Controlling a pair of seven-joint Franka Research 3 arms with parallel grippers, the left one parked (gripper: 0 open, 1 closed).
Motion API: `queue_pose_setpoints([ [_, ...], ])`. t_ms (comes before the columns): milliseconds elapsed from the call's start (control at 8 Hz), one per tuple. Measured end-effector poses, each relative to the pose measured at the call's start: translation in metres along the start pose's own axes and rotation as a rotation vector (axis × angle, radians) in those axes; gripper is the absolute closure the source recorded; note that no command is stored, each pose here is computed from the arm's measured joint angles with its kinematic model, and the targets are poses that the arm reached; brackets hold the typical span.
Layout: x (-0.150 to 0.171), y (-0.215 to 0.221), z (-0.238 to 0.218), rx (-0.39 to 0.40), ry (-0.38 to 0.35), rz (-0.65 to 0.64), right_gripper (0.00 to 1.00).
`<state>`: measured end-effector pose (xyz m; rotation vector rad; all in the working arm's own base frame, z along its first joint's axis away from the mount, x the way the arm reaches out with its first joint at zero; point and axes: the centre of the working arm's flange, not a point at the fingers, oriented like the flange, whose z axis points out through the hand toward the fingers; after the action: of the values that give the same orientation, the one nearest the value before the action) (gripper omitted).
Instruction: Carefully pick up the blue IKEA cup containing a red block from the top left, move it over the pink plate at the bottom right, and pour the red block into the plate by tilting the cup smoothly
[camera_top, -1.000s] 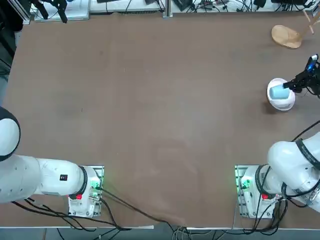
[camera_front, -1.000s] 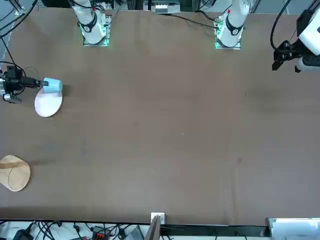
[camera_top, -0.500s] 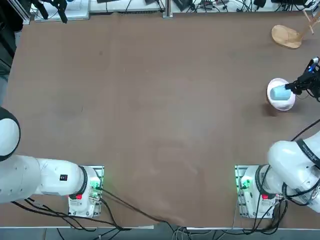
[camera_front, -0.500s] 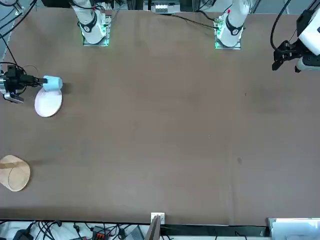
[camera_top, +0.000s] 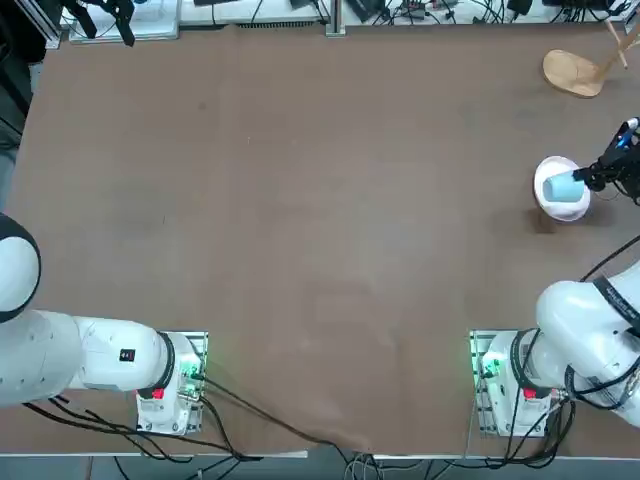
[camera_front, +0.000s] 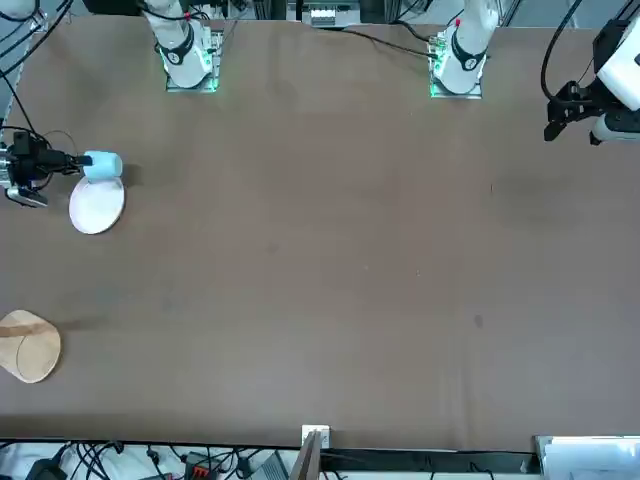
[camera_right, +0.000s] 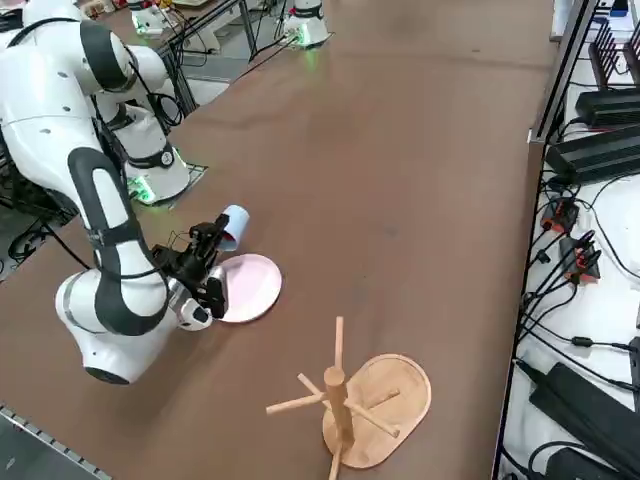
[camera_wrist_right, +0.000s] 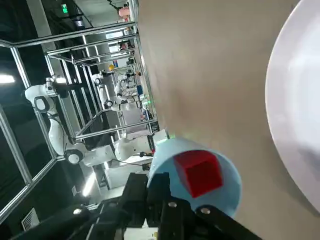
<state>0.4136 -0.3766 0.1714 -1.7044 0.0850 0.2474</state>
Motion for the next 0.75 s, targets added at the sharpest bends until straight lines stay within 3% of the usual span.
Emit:
queue_pose_setpoints([
  [750,0.004,0.0068,0.0028,0.092,-0.044,-0.022,0.97],
])
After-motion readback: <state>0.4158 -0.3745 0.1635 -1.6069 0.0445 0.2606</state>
